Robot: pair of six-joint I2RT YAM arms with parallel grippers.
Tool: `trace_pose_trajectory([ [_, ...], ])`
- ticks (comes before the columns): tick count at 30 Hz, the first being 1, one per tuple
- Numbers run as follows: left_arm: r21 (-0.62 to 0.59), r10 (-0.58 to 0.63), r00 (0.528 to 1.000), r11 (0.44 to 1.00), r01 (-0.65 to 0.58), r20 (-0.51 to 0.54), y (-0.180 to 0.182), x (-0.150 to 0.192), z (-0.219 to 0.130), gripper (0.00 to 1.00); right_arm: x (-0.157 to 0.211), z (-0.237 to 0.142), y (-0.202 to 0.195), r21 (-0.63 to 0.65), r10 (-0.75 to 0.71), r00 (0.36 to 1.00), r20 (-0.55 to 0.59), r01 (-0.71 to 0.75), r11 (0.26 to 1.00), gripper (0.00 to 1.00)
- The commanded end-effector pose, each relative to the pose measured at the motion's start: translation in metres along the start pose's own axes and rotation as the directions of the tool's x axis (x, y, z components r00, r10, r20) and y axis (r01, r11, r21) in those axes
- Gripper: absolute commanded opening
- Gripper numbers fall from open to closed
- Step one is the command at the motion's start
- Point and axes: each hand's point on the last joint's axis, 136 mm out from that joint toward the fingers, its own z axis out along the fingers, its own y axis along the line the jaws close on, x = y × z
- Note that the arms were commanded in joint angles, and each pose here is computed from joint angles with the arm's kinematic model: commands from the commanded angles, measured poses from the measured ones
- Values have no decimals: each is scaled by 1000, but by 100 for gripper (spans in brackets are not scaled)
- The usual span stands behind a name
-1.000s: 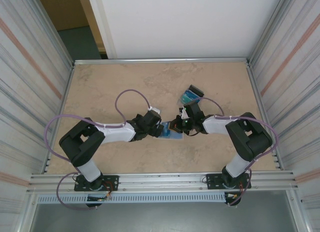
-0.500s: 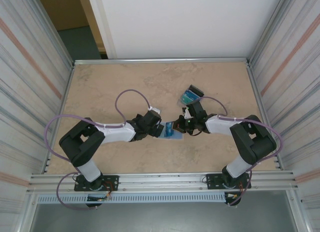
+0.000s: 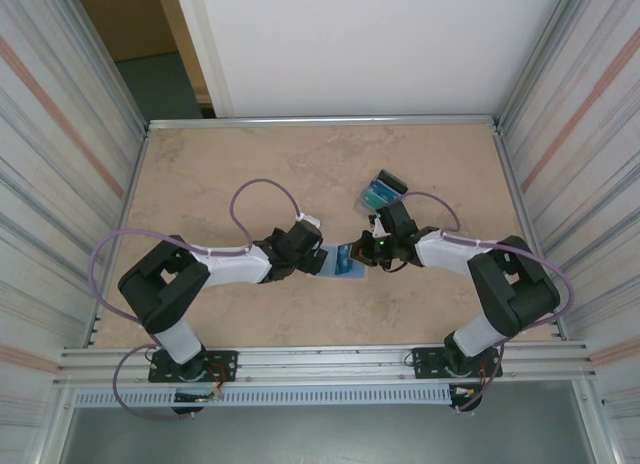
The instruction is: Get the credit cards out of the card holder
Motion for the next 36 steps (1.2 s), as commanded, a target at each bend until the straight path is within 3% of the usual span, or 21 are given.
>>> trace_pose_trajectory([
  [1,-23,9,1000,1000,-9,-22,5,2,-7,99,0,-9,-11,62,-20,1000,14,20,998,1],
  [12,-18,-41,999,999,41,34,11,-14,-28,99,-6,-36,1,72,-125,990,70,120,990,0],
  [22,-24,-118,984,992,122,131,24,-43,-53,99,-18,-75,7,175,-265,954,144,239,955,0],
  [27,4,-234,954,971,237,187,43,-54,-62,99,-30,-98,16,238,-357,917,179,312,920,1],
  [32,109,-398,885,918,382,241,64,-61,-67,99,-49,-123,23,279,-413,882,226,347,895,1],
  [36,107,-435,863,900,422,256,81,-60,-71,99,-67,-139,26,304,-454,856,250,375,876,1],
])
